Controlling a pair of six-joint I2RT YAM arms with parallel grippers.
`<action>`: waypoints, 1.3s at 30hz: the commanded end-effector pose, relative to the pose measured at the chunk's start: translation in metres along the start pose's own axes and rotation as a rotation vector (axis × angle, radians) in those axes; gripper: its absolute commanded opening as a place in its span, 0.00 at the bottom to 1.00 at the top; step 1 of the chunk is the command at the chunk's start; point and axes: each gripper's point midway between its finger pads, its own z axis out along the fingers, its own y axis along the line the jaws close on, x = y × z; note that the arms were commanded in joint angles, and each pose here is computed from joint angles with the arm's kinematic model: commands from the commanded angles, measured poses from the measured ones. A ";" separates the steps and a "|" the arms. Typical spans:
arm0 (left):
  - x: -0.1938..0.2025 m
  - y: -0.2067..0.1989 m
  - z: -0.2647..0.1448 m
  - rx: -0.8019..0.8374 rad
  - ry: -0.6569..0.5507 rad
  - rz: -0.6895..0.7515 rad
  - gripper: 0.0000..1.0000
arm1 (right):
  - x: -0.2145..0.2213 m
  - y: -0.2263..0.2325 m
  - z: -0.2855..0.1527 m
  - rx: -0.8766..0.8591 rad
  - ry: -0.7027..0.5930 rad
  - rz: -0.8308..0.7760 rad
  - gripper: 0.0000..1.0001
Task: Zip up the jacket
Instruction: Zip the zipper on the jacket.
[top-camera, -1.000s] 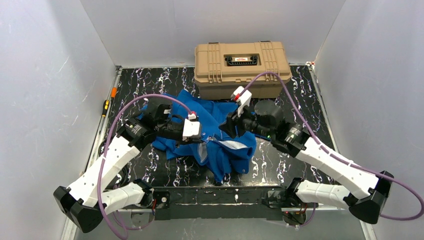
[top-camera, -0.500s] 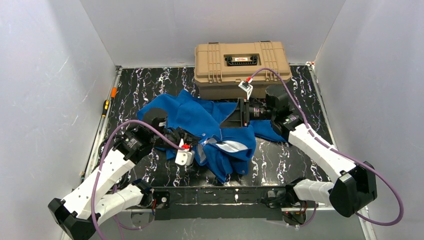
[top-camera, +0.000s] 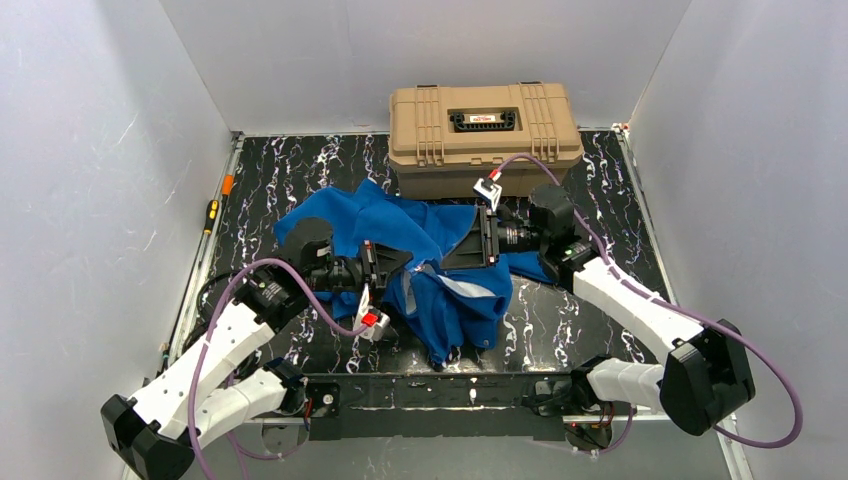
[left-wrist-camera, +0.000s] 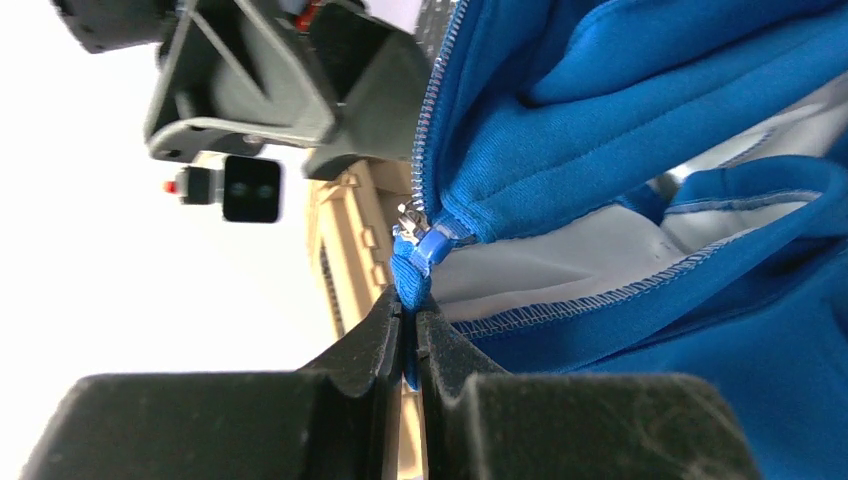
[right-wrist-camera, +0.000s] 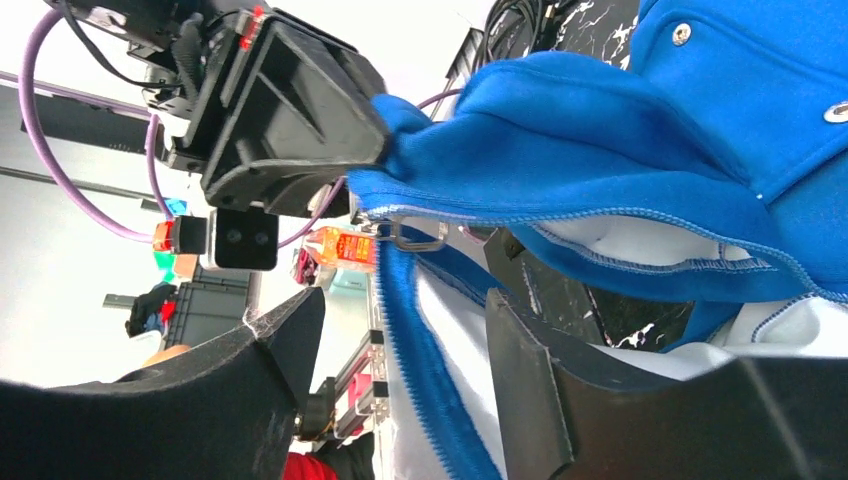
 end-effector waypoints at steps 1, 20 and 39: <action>-0.010 0.034 -0.005 -0.123 -0.023 0.166 0.00 | -0.009 0.016 0.006 -0.074 -0.058 -0.059 0.71; -0.006 0.031 -0.003 -0.112 -0.014 0.086 0.00 | -0.019 0.044 0.019 -0.340 -0.133 0.004 0.68; -0.005 0.026 -0.004 -0.125 -0.008 0.053 0.00 | -0.021 0.026 0.020 -0.253 -0.171 0.033 0.38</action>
